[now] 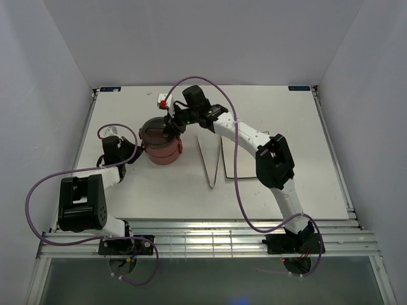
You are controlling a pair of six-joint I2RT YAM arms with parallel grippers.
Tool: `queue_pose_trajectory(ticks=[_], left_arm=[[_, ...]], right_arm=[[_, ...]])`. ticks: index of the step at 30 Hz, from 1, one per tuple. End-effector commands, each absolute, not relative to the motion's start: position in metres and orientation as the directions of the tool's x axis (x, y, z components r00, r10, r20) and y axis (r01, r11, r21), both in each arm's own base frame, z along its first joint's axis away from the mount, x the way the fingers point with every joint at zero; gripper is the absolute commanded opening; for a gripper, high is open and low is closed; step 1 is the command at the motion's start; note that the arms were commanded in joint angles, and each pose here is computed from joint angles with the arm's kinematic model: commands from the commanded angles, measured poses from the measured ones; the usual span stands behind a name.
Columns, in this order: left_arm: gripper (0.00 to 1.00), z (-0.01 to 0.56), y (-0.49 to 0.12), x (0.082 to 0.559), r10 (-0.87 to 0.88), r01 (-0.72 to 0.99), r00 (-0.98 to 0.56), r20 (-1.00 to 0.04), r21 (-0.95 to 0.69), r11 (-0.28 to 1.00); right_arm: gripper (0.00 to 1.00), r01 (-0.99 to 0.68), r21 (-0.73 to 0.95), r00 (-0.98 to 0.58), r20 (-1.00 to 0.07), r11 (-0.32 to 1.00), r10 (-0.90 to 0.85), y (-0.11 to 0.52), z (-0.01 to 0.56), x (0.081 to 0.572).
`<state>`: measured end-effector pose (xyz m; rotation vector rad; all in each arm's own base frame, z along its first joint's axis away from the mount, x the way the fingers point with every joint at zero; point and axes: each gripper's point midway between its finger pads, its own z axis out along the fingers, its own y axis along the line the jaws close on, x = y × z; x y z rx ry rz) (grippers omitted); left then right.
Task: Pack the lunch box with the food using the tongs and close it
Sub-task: Close the fastener on the packing box.
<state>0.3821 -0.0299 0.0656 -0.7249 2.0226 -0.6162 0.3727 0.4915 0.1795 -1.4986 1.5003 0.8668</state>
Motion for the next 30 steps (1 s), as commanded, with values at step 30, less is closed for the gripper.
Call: queue_pose_trajectory(ticks=[30], left_arm=[[0.0,0.075,-0.129,0.378,-0.563,0.155,-0.662,-0.495,-0.825,0.543]], right_arm=[[0.08,-0.978,0.207,-0.144,-0.689,-0.002,-0.71,0.459,0.017,0.312]])
